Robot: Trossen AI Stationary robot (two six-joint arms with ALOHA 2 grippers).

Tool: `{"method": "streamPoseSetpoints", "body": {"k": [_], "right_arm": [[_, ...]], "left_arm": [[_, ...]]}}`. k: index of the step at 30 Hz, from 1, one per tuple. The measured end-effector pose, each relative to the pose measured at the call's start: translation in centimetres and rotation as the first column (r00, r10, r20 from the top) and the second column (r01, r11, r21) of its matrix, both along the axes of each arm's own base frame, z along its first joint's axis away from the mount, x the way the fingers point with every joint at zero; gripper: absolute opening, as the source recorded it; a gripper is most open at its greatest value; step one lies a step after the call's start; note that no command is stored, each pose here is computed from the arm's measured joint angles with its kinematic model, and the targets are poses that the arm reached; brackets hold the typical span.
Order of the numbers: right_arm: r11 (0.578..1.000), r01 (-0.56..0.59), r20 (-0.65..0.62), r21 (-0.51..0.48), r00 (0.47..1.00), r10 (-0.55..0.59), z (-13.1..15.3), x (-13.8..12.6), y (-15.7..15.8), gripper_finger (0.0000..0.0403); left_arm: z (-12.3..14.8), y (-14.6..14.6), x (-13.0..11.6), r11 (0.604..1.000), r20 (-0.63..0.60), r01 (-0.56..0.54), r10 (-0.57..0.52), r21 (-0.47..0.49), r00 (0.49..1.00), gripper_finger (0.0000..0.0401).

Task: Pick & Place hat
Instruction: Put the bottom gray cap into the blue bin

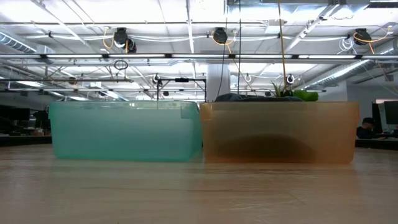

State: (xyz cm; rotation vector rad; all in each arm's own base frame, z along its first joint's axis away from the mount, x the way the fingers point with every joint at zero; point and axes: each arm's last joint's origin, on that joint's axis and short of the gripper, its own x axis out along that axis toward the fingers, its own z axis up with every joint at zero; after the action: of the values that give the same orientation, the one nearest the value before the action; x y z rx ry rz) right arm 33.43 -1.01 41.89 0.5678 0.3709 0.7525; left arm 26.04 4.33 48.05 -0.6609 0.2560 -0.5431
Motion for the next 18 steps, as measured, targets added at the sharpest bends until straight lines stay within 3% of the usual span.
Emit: {"method": "streamPoseSetpoints", "body": {"k": [3, 9, 18], "right_arm": [[1.0, 0.014, 0.005, -0.008, 1.0, -0.014, 0.0, 0.0, 0.0, 0.0001], [0.997, 0.074, 0.029, -0.023, 0.997, -0.074, 0.2, 0.0, -0.1, 0.0032], [0.997, 0.073, 0.039, 0.023, 0.996, -0.074, 1.9, -1.6, -0.2, 0.014]], "left_arm": [[-0.3, -0.1, 0.4, 1.0, -0.01, 0.028, -0.028, 0.002, 1.0, 0.0011], [-0.3, 0.0, 0.5, 0.997, 0.022, 0.06, -0.061, 0.04, 0.998, 0.0006], [0.4, 0.8, -1.1, 0.991, 0.049, 0.132, -0.134, 0.035, 0.99, 0.0003]]}}
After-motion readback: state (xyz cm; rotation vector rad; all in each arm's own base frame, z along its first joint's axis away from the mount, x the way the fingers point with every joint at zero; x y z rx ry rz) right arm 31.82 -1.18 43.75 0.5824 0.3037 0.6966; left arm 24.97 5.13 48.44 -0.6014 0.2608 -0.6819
